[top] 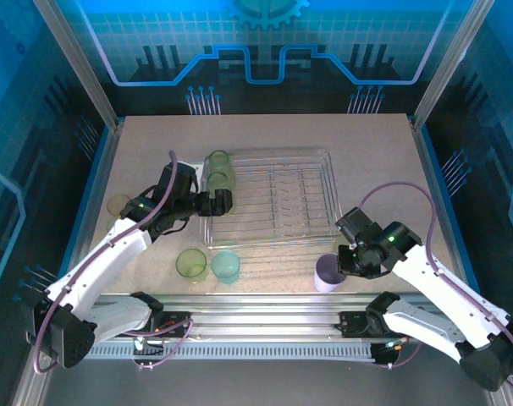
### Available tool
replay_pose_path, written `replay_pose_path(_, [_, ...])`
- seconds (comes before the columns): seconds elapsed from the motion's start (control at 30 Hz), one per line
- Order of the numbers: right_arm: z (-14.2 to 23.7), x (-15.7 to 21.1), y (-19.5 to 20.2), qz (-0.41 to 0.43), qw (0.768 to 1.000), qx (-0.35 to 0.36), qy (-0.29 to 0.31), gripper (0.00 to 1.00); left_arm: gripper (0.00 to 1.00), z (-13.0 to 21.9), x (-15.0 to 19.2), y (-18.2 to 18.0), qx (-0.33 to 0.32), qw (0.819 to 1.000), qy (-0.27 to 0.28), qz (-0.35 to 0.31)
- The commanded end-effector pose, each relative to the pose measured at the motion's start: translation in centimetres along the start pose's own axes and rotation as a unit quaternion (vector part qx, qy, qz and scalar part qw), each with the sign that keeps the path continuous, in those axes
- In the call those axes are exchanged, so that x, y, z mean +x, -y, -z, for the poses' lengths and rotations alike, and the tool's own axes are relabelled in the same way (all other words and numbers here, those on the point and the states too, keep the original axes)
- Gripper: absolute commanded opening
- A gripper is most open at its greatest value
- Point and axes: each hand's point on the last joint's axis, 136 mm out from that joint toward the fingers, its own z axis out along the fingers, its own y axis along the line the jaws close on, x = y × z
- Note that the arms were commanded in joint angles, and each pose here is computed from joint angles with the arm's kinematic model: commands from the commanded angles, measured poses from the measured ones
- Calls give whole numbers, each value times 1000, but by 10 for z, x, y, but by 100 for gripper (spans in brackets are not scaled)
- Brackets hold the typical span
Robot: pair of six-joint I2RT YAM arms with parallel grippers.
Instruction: Load the cups into the dish rack
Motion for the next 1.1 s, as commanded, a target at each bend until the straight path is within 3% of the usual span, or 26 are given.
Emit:
replay_pose_path(0.0, [-5, 6, 1, 3, 1000, 1, -9, 13, 99, 7, 7, -2, 5, 1000, 0, 0])
replay_pose_path(0.3, [0, 9, -4, 16, 1000, -13, -15, 0, 99, 13, 9, -4, 6, 1000, 5, 4])
replay_pose_path(0.5, [24, 1, -48, 85, 988, -131, 8, 0, 99, 24, 1, 5, 30, 999, 29, 1])
replay_pose_path(0.83, [99, -43, -93, 182, 942, -231, 163, 0, 99, 70, -19, 42, 137, 984, 108, -26])
replay_pose_path(1.0, [138, -79, -108, 181, 911, -260, 265, 0, 99, 102, -20, 85, 264, 956, 117, -57])
replay_pose_path(1.07, [145, -95, -107, 153, 912, -262, 275, 0, 99, 113, -19, 102, 316, 940, 112, -68])
